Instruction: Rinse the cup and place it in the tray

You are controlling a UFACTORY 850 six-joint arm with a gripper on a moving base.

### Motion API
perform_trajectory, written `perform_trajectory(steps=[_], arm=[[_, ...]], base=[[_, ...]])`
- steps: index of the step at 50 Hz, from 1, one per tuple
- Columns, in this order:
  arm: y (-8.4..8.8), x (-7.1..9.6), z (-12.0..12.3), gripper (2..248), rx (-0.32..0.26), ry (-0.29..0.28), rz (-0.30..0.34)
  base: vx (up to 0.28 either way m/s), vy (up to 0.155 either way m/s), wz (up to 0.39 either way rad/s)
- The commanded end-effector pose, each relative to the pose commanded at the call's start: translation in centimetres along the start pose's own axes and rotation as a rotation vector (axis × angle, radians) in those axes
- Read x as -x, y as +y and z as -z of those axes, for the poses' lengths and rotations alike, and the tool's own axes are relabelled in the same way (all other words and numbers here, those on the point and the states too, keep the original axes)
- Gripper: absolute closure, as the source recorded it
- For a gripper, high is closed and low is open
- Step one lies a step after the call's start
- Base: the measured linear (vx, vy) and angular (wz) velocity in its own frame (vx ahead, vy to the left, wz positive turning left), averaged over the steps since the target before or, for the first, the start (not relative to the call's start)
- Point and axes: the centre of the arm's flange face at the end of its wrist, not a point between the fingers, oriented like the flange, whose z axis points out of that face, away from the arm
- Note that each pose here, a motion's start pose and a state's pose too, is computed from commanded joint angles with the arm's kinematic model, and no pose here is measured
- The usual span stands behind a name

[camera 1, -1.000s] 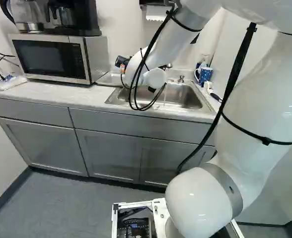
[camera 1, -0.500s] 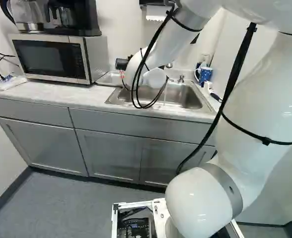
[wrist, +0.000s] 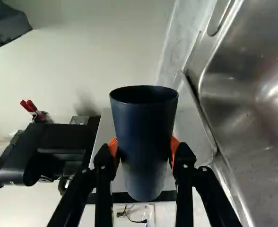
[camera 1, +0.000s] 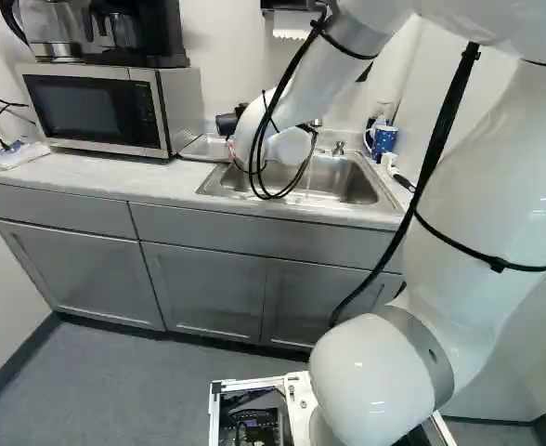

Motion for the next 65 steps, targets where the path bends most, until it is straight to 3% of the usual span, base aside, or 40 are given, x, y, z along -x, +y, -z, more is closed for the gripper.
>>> perform_trajectory(steps=[65], arm=[[0.0, 0.0, 0.0, 128, 0.0, 0.0, 0.689]], base=[[0.0, 0.0, 0.0]])
